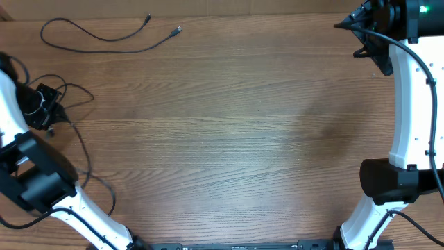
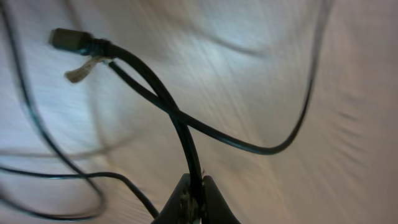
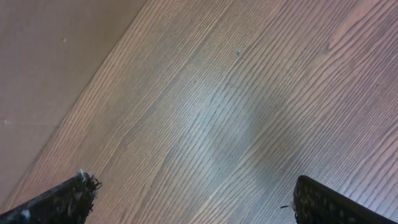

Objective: Untangle cables

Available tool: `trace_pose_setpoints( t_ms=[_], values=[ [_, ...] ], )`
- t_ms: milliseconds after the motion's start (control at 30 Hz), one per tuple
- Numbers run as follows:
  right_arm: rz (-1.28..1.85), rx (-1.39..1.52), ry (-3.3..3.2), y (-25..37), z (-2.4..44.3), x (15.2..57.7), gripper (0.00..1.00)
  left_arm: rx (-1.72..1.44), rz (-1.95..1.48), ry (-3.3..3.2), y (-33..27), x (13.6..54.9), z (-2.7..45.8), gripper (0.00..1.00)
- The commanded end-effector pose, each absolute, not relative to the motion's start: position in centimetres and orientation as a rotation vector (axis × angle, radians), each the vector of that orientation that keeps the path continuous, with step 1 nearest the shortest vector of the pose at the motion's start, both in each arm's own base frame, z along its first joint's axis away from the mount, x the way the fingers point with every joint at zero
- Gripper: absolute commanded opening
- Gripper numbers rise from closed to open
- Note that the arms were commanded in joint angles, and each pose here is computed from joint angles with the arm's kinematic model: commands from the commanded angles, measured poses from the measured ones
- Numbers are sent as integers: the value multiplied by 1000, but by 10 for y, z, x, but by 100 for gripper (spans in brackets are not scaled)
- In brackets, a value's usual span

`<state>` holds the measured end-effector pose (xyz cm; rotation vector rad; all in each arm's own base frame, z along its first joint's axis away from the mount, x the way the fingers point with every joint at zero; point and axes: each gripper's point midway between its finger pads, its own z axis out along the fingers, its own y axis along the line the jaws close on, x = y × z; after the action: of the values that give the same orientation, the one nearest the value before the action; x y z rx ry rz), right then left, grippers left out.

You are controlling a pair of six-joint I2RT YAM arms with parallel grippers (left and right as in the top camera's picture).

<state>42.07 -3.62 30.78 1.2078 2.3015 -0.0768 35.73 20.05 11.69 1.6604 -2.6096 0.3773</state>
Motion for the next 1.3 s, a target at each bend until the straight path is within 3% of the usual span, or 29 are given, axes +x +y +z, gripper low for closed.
trace_pose_setpoints(
  t_ms=[0, 100, 133, 333, 567, 800, 1067, 1267],
  values=[
    [-86, 1205, 2284, -39, 312, 421, 100, 1648, 748, -2554, 186, 370, 129, 4],
    [-86, 1205, 2284, -39, 312, 421, 100, 1583, 214, -2612, 217, 336, 107, 4],
    [-86, 1205, 2284, -39, 312, 421, 100, 1542, 197, -2632, 216, 336, 106, 4],
    [-86, 1205, 2284, -39, 312, 421, 100, 1028, 537, -2939, 158, 384, 112, 4],
    [-86, 1205, 2284, -39, 312, 421, 100, 705, 523, -2955, 129, 372, 105, 4],
    [-86, 1205, 2284, -39, 312, 421, 100, 496, 816, -2966, 102, 374, 107, 4],
    [-86, 1205, 2284, -39, 312, 421, 100, 693, 653, -2802, 106, 345, 113, 4],
    [-86, 1205, 2284, -39, 312, 421, 100, 909, 221, -2711, 145, 321, 102, 4]
  ],
)
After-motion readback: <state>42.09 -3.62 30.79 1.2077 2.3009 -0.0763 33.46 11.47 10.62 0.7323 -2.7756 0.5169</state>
